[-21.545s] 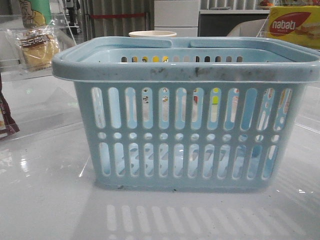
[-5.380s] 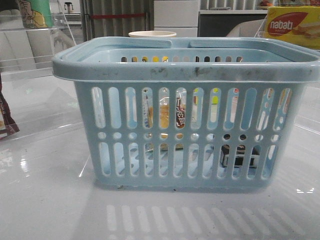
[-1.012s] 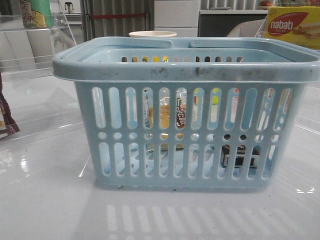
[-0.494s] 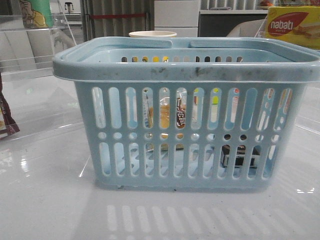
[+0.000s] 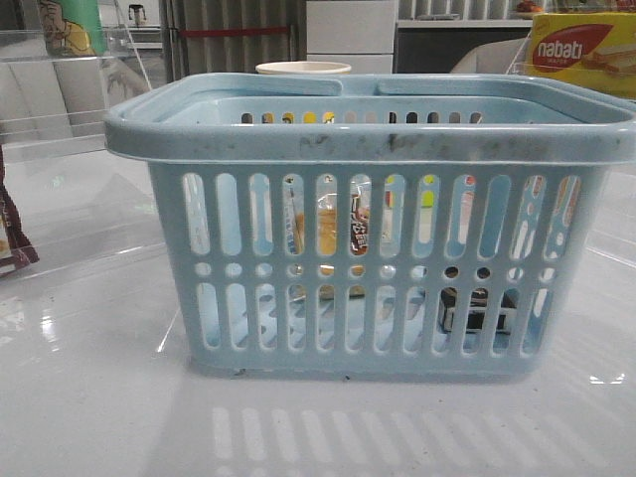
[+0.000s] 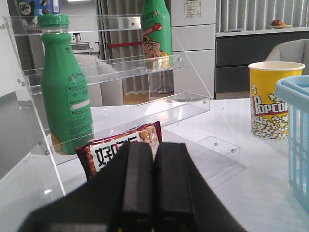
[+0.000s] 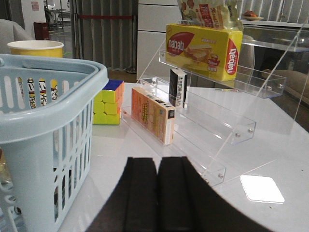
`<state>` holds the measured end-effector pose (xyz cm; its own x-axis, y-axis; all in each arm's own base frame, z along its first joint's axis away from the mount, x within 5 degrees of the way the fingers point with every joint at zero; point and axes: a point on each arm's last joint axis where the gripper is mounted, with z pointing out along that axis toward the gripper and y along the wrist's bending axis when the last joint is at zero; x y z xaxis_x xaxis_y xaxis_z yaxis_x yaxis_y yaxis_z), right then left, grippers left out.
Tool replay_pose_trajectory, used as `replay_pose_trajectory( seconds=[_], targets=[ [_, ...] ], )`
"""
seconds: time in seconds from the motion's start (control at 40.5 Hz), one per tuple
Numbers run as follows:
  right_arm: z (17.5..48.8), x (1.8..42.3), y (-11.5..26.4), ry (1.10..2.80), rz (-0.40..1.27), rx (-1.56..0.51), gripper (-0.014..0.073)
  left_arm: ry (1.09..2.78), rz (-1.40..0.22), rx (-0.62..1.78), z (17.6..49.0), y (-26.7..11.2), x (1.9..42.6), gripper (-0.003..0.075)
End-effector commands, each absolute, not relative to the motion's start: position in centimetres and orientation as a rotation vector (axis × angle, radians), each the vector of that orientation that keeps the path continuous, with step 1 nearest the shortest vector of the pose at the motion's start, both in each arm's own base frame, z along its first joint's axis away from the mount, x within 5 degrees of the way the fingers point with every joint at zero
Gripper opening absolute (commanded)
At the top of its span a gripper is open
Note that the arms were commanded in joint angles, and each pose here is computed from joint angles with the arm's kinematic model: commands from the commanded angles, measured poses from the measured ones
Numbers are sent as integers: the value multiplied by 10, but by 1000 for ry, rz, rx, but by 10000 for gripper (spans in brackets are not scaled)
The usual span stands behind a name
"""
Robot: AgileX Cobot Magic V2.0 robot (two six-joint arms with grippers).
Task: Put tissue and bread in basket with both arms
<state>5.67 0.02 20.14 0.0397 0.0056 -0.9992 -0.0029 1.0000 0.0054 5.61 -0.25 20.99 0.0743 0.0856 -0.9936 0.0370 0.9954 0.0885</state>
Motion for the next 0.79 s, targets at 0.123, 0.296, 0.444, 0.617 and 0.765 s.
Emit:
replay_pose_trajectory(
  seconds=[0.123, 0.296, 0.444, 0.617, 0.765],
  targets=[
    [214, 54, 0, 1402, -9, -2, 56, 1397, 34, 80, 217, -2, 54, 92],
    [213, 54, 0, 1406, -9, -2, 56, 1397, 34, 80, 217, -2, 54, 92],
    [213, 54, 0, 1408, -9, -2, 56, 1397, 34, 80, 217, -2, 54, 92],
    [213, 54, 0, 1408, -9, -2, 56, 1397, 34, 80, 217, -2, 54, 92],
    [213, 54, 0, 1411, -7, -3, 56, 1397, 34, 80, 217, -2, 54, 92]
  ],
)
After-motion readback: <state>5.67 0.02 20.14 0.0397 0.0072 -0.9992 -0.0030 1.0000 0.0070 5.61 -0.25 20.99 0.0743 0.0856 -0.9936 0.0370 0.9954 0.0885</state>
